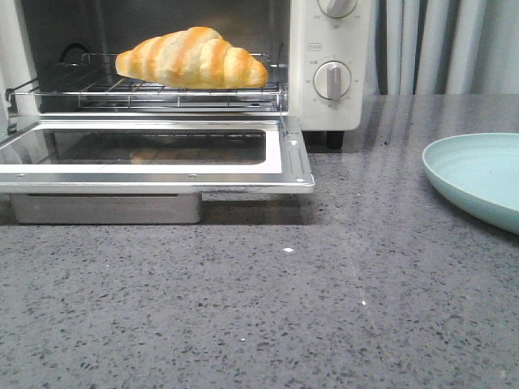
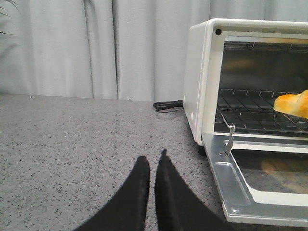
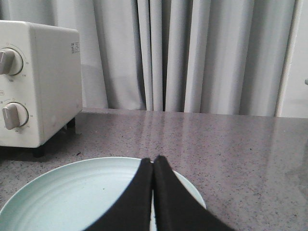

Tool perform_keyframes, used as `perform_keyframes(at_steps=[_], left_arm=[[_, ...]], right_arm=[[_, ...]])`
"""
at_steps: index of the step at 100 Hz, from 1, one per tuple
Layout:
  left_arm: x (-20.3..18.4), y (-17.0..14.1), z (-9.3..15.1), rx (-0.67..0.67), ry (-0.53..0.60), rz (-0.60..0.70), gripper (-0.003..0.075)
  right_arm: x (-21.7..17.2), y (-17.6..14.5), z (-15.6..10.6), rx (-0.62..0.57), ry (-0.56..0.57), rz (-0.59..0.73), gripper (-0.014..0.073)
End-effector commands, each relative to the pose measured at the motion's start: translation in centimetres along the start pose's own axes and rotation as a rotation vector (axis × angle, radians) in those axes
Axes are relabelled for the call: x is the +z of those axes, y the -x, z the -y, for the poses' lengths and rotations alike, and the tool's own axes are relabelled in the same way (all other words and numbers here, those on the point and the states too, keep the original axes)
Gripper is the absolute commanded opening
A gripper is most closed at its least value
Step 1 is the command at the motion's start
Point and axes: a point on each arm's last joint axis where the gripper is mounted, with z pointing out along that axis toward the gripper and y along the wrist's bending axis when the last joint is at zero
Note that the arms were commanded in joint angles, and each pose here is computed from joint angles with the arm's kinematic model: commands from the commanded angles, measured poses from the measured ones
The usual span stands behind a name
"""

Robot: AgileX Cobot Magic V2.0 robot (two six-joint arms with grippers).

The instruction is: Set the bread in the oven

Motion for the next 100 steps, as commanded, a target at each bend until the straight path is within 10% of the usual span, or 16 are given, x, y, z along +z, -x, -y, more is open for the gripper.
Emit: perform_keyframes(at_steps=[1,100], left_arm=[[-0.21,-0.09,-0.04,-0.008,0.000,0.061,-0.0020],[-0.21,-0.17,0.05,-0.016,-0.017,0.052,-0.0020]], right_arm=[[-0.22,0.56,0.04,0.003,-0.009,0.095,-0.0046],[-0.22,0.56,0.04,0.003,-0.009,0.095,-0.0046]])
